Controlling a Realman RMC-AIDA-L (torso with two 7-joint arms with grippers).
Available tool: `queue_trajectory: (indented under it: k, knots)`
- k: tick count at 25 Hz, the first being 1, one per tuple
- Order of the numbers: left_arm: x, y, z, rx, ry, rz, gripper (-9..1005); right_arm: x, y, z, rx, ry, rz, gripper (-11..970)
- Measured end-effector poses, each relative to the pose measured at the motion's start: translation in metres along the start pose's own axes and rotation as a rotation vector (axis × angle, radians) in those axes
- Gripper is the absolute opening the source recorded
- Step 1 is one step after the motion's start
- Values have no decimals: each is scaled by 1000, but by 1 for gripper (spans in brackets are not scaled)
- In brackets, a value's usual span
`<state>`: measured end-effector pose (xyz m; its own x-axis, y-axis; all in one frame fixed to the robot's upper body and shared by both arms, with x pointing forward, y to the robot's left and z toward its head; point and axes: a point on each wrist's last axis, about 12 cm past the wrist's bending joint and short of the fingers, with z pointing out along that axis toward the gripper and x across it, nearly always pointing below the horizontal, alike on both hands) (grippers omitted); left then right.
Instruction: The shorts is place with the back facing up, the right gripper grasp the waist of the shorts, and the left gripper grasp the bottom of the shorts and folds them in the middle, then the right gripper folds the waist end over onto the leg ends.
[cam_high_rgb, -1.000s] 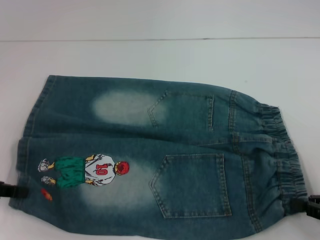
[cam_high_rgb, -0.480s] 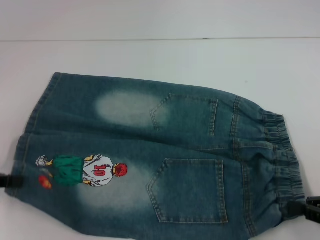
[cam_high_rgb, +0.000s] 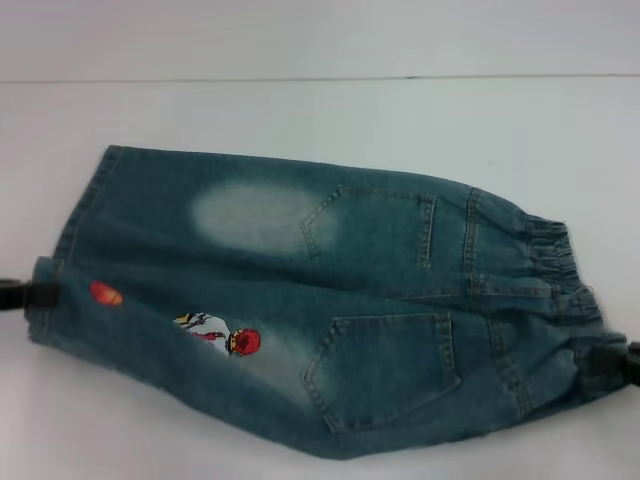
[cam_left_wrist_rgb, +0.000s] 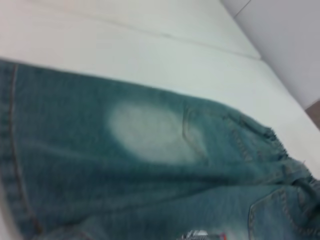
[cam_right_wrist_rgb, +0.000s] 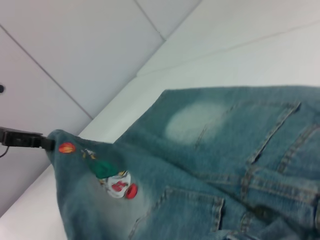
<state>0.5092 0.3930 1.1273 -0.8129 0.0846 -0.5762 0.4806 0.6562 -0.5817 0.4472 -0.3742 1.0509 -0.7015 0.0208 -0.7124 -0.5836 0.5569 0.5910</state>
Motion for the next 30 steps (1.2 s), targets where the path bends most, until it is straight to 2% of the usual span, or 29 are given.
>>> queue_trajectory:
  k: [7, 15, 24, 30]
  knots:
    - [-29, -6, 5, 27, -70, 65, 41, -23, -9, 2, 47, -16, -28, 54]
    - [-63, -9, 25, 9, -105, 112, 41, -61, -19, 10, 114, -26, -63, 55]
    - [-86, -10, 48, -13, -137, 131, 41, -101, -31, 21, 221, -43, -125, 54]
    - [-95, -9, 60, -42, -200, 125, 46, -121, -43, 20, 337, -76, -142, 54]
